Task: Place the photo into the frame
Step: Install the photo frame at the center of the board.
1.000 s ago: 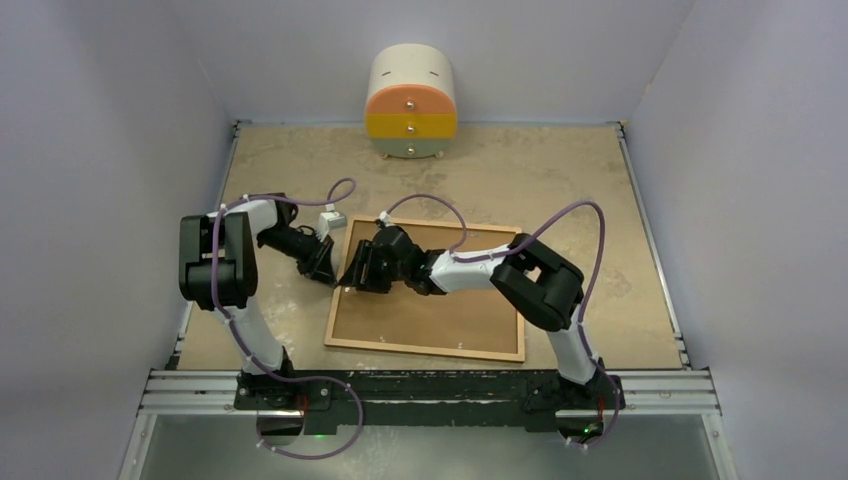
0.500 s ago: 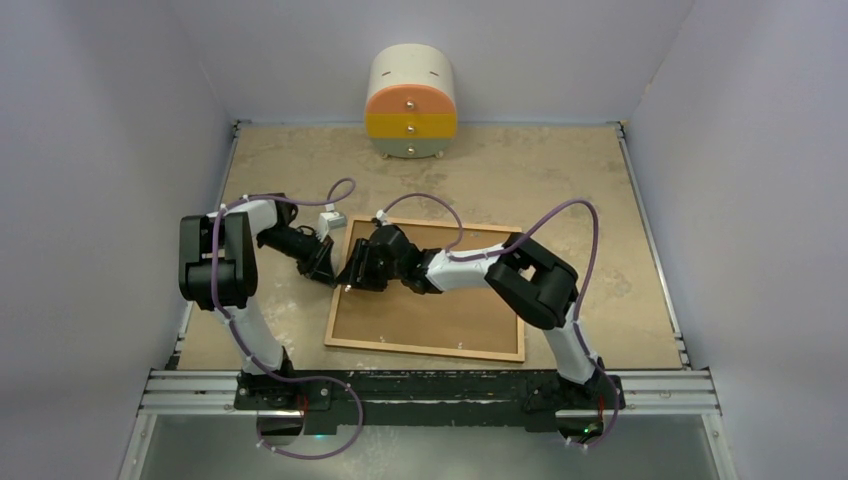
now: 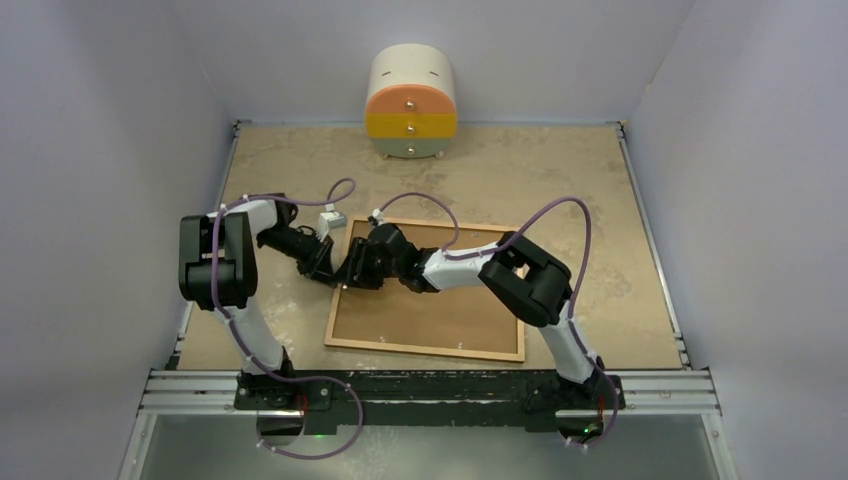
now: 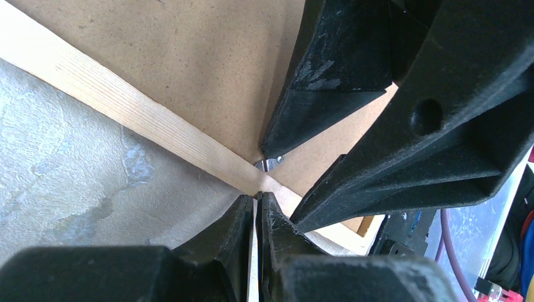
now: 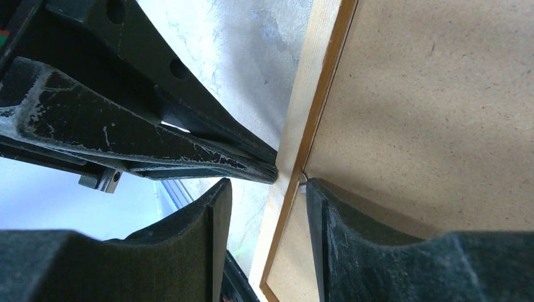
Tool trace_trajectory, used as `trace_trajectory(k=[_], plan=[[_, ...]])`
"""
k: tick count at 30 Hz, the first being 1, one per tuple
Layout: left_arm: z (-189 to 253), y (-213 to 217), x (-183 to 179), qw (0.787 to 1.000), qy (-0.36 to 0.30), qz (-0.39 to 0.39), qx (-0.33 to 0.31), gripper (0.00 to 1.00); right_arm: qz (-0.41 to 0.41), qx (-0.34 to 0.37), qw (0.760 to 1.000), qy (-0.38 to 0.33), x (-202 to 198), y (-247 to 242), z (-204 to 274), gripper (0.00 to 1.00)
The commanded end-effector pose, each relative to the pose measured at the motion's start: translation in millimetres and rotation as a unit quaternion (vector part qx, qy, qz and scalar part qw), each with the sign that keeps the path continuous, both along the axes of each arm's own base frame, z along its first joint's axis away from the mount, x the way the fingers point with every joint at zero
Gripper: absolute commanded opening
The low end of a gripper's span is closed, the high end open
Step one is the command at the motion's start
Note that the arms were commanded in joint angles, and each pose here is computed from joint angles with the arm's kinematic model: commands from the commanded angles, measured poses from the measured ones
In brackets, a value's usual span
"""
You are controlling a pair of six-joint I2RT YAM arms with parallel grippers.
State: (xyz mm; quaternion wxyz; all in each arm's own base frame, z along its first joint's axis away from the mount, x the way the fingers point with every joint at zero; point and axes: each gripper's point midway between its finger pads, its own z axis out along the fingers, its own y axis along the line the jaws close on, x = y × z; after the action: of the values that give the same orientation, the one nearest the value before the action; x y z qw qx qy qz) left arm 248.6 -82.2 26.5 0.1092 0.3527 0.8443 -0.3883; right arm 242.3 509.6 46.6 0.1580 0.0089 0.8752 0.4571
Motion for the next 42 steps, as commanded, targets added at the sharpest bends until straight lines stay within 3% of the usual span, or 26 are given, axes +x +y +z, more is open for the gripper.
trace_trajectory(k=[1,13,21,30,42], plan=[[-19,7,5,0.999,-0.035,-0.025,0.024,0.05,0.016,-0.003,1.000,0.020,-10,2,-10,0.49],[-16,7,6,0.999,-0.038,-0.025,0.025,0.05,0.032,0.007,0.999,0.029,-17,4,-7,0.48],[-11,9,8,0.998,-0.044,-0.026,0.029,0.05,0.009,0.016,1.000,0.009,4,-9,14,0.49],[-1,15,17,0.998,-0.055,-0.016,0.027,0.05,-0.045,0.004,0.998,-0.052,40,-46,50,0.59],[-5,11,7,0.999,-0.041,-0.016,0.014,0.05,0.016,0.022,1.000,0.012,-26,-15,16,0.57]])
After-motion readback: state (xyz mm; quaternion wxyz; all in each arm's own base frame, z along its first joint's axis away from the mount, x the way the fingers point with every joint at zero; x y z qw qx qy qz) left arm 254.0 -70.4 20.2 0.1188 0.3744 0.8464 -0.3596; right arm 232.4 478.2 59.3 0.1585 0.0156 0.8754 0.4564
